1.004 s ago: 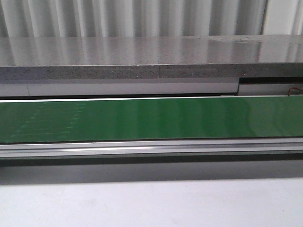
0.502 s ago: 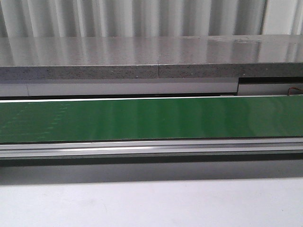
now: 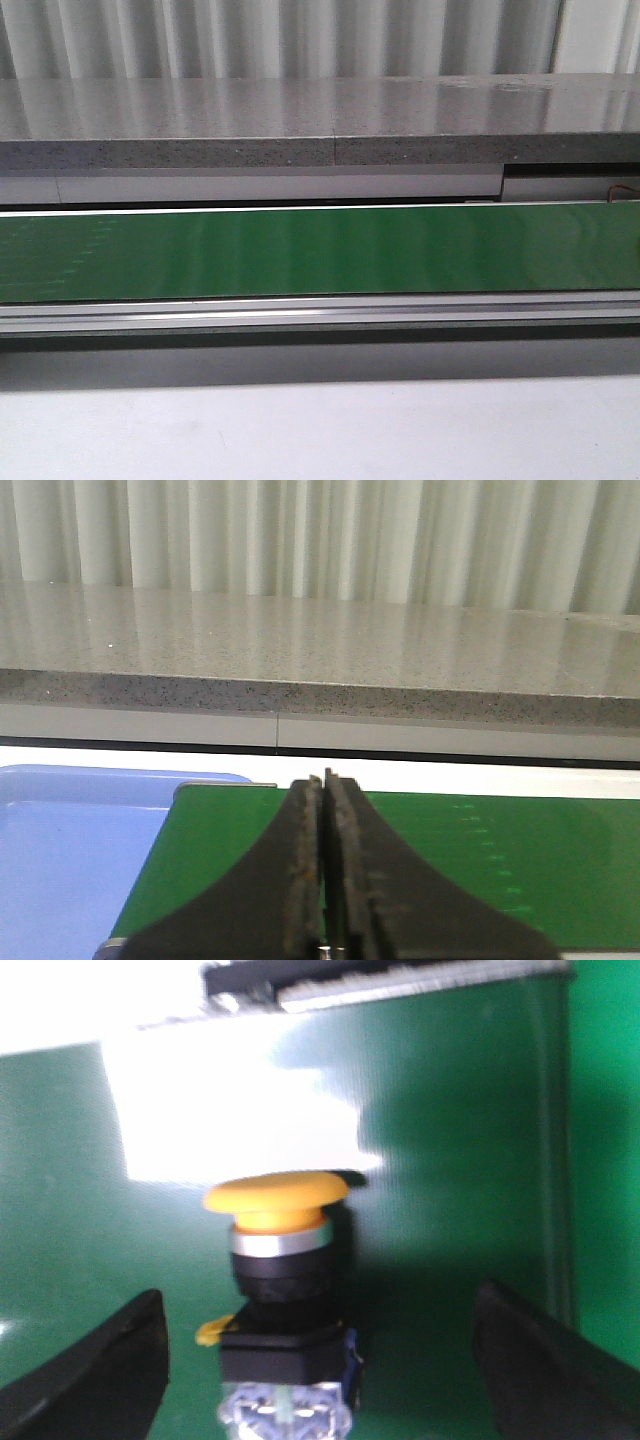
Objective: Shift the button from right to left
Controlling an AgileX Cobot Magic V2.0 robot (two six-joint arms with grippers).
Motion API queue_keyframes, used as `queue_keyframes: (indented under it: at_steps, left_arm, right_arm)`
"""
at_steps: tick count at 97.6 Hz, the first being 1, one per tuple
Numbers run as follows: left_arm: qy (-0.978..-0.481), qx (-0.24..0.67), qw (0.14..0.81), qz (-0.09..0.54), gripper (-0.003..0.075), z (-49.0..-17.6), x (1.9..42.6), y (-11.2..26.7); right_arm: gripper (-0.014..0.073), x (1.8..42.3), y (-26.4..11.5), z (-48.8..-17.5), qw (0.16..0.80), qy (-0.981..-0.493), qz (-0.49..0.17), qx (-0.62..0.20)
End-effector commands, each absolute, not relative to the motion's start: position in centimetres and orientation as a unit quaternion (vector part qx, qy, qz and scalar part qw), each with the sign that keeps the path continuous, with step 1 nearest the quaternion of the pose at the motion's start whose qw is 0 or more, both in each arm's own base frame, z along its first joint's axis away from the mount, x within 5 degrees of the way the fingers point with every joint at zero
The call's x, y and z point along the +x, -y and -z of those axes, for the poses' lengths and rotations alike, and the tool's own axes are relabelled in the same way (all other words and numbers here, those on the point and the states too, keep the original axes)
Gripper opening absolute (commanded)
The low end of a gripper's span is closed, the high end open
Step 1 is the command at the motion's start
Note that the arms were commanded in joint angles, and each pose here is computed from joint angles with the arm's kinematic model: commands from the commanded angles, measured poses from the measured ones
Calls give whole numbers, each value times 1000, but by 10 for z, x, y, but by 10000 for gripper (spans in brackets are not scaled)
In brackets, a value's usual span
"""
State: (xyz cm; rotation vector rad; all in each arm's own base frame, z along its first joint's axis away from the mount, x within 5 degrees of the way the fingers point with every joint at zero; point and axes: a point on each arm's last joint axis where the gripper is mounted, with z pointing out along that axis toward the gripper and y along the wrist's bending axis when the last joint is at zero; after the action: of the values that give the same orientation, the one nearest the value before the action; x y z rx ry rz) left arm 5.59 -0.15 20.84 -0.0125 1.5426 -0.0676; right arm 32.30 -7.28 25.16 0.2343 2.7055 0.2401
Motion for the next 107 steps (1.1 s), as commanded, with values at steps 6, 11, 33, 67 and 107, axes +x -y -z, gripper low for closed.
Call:
queue_keyframes:
  at_steps: [6, 11, 33, 67, 107]
  left_arm:
    - [-666, -6, 745, 40, -20, -209, 54, 2]
    - [-666, -6, 745, 40, -20, -209, 54, 2]
    - [-666, -6, 745, 40, -20, -209, 54, 2]
    - [-666, -6, 745, 40, -20, -209, 54, 2]
    - [-666, -6, 745, 40, -20, -209, 54, 2]
  right_arm:
    - [622, 311, 55, -306, 304, -949, -71, 45]
    - [622, 306, 47, -317, 323, -944, -68, 30]
    - [613, 270, 9, -354, 402, -914, -43, -46]
    - [613, 175, -3, -356, 503, -861, -12, -67]
    - [609, 91, 8, -325, 557, -829, 44, 4]
